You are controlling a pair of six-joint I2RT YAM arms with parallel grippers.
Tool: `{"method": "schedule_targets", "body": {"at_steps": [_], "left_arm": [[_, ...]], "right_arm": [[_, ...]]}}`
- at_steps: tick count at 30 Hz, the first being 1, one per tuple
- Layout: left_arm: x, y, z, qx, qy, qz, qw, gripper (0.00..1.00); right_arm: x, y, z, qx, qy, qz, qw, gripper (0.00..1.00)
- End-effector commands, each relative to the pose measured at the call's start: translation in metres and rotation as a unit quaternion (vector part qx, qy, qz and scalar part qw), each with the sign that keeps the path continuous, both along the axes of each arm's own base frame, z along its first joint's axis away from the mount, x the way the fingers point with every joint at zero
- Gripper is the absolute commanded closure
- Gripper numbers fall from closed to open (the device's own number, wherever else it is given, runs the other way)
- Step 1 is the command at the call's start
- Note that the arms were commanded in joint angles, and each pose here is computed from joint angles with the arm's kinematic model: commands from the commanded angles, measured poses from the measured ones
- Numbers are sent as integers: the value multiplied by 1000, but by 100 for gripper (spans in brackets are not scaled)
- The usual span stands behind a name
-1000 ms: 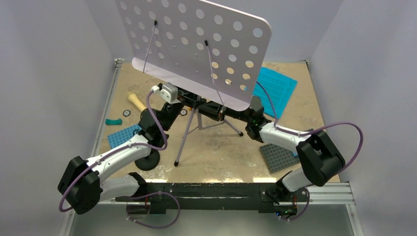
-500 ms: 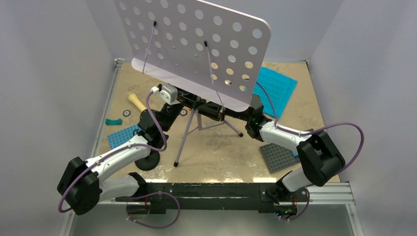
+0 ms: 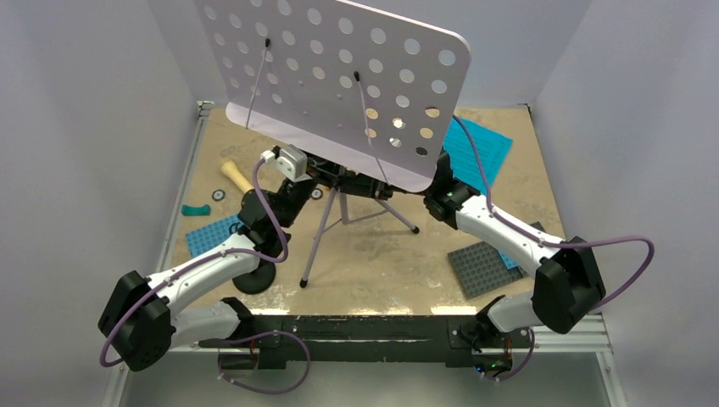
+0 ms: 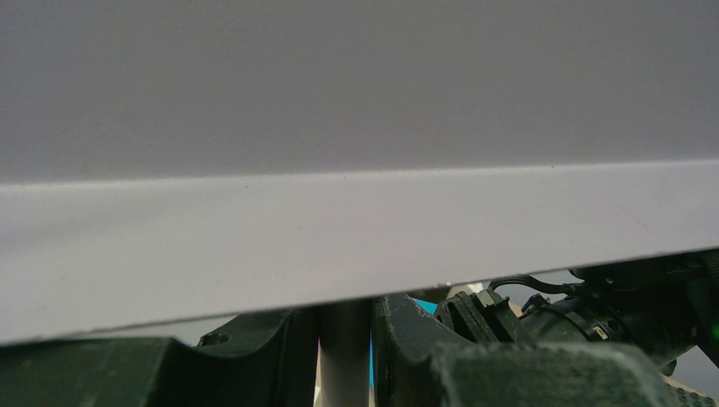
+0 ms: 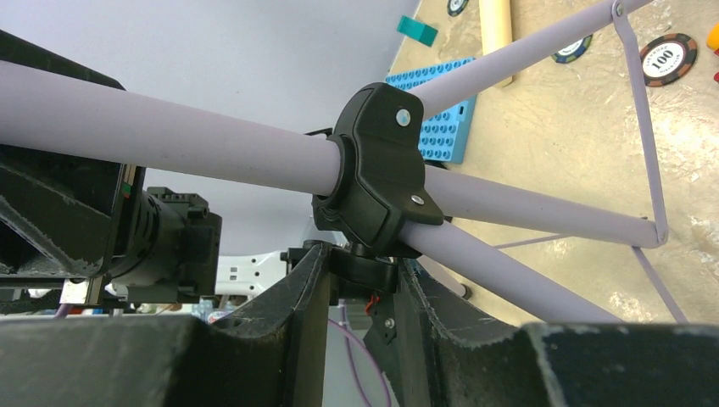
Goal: Pack up the instrument practice props
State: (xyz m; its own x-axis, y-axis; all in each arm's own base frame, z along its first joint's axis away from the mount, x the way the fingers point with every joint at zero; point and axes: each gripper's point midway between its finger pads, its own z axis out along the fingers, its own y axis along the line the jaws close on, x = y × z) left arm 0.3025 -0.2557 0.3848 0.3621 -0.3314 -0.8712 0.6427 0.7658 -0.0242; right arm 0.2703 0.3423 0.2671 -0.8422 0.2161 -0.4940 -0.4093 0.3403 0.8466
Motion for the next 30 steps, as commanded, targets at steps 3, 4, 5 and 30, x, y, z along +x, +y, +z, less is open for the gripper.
{"method": "schedule_targets", "body": {"at_steps": [3,4,5,30], "left_arm": [[1,-19,-75,82,88,-28,992,100],[0,-19,-76,83,89,-28,992,100],[0,-18,-76,83,89,-28,992,100],[3,-20,-82,93,94,-24,991,100]], "right_arm": [[9,-8,53,101,-43,-2,994,51],[8,-8,55,116,-26,0,993,47],[8,-8,57,128,-18,1,992,44],[13,7,56,102,11,48,994,62]]}}
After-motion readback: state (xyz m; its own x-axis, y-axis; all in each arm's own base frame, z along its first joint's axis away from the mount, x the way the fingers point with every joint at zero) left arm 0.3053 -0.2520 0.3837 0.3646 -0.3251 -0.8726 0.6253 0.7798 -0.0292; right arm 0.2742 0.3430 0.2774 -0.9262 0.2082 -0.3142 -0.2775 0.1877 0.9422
